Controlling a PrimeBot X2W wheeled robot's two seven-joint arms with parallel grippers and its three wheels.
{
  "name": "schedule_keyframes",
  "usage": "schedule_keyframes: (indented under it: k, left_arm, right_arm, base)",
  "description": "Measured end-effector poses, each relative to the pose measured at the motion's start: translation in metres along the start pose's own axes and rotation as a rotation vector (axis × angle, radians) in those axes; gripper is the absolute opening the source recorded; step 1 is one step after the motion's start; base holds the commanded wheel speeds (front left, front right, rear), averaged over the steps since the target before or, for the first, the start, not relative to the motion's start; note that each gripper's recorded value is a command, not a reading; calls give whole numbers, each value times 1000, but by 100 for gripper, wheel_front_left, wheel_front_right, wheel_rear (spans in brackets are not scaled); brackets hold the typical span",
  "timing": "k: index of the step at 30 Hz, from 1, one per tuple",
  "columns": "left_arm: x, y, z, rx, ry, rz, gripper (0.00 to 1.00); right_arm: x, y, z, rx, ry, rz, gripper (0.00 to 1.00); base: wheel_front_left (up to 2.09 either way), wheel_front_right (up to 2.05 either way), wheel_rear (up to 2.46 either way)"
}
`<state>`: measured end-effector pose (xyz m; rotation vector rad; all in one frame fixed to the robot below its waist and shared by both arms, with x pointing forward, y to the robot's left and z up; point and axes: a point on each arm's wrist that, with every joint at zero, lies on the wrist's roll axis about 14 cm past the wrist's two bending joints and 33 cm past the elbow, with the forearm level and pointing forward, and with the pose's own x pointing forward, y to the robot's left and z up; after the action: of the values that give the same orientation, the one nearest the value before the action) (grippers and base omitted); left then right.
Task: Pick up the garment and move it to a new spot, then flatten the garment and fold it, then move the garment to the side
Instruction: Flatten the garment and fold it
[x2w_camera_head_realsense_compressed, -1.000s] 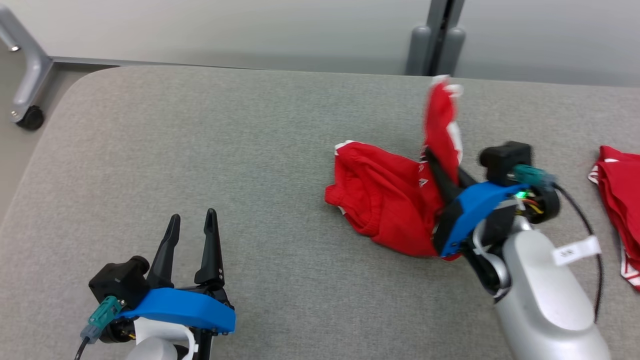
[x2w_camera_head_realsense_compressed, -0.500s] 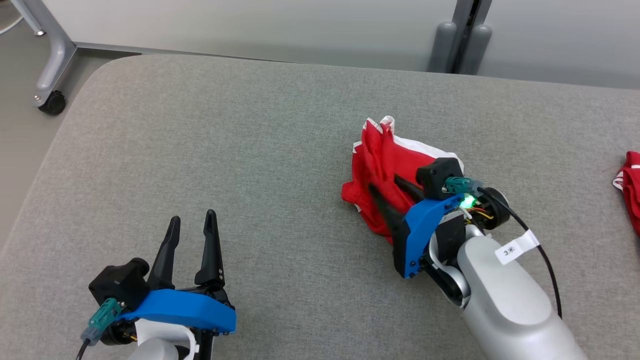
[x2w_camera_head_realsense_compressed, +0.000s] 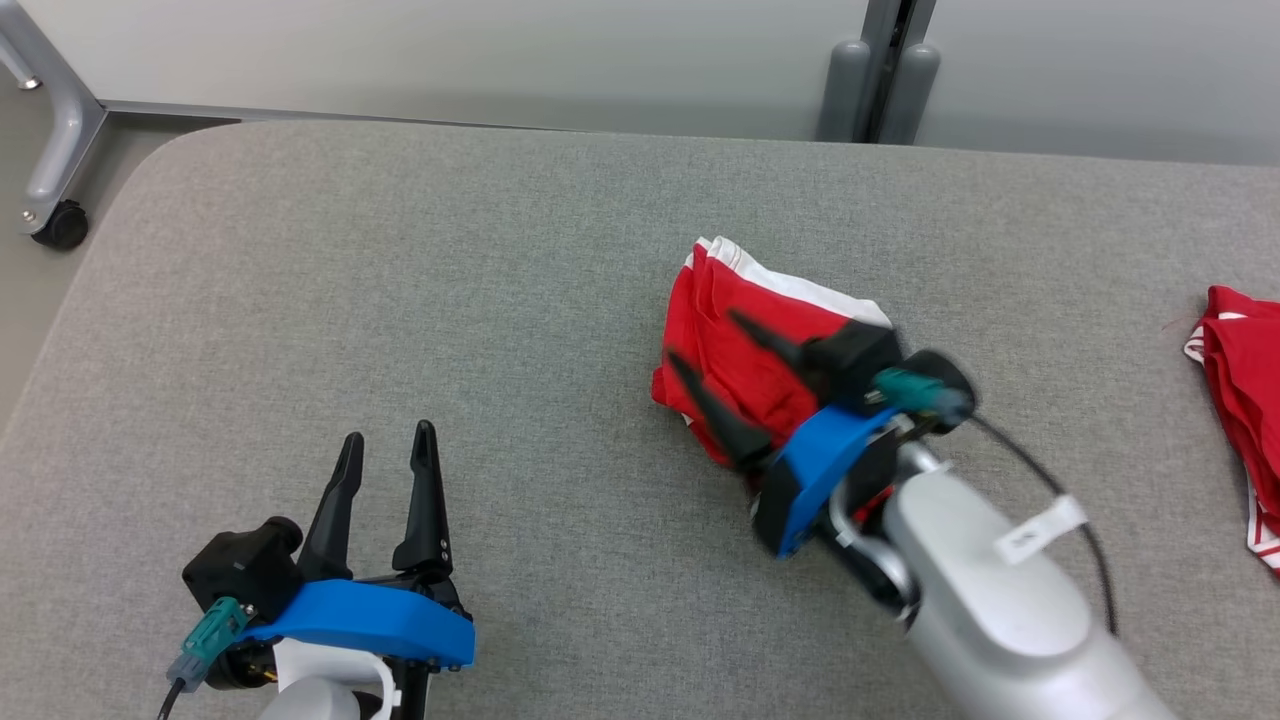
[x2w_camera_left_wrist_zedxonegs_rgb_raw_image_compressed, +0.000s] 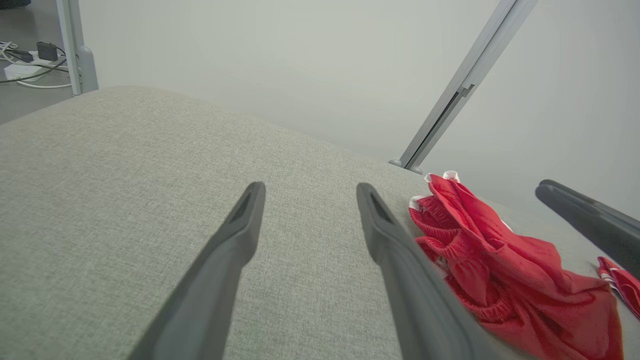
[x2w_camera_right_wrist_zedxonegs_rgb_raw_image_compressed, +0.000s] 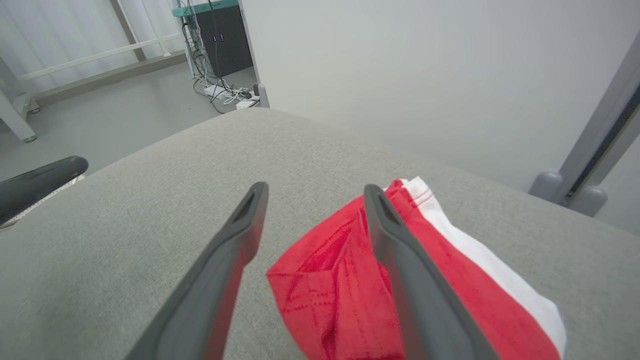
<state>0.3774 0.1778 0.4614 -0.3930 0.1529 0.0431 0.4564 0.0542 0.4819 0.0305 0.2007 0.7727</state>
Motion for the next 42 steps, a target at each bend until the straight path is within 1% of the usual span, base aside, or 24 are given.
schedule_keyframes:
  k: [4,6,7,8,9,12,13,16,19,24,28,33,38,42]
  left_arm:
    - [0,-1,-1,-1,1,-3,100]
    - [0,-1,0,0,0,-4,100]
    - [-1,-1,0,0,-1,-3,100]
    - [-2,-1,0,1,-1,-2,100]
    - [-2,0,0,1,-1,0,100]
    - [-4,2,1,2,-3,6,100]
    - [-5,3,0,2,-3,8,100]
    - [-6,4,0,2,-3,12,100]
    - [-6,5,0,3,-1,14,100]
    - [-5,5,0,5,0,14,100]
    - [-7,7,0,5,-1,20,100]
    - [-9,11,1,6,-1,34,100]
    - [-9,14,-1,4,2,46,100]
    - [-8,16,-2,1,4,52,100]
  right_arm:
    - [-9,-39,33,-4,-148,-108,100]
    - [-15,-58,38,-17,-170,-166,100]
    - [-18,-65,34,-30,-161,-191,100]
    - [-22,-72,29,-40,-145,-213,92]
    - [-25,-78,22,-43,-127,-234,56]
    - [-32,-86,-5,-36,-43,-269,8]
    - [-33,-86,-15,-39,-12,-272,0]
    - [-37,-80,-39,-17,60,-268,0]
    - [-32,-67,-48,6,82,-238,0]
    - [-21,-46,-52,1,118,-172,0]
    - [-12,-23,-63,-5,178,-93,0]
    - [1,8,-60,-9,187,13,0]
    - [7,26,-67,-31,224,82,0]
    - [9,30,-73,-48,249,105,0]
  base:
    - [0,0,0]
    - [0,0,0]
    - [0,0,0]
    - [0,0,0]
    - [0,0,0]
    - [0,0,0]
    - [0,0,0]
    - [0,0,0]
    - [0,0,0]
    - [0,0,0]
    - [0,0,0]
    - [0,0,0]
    - [0,0,0]
    - [0,0,0]
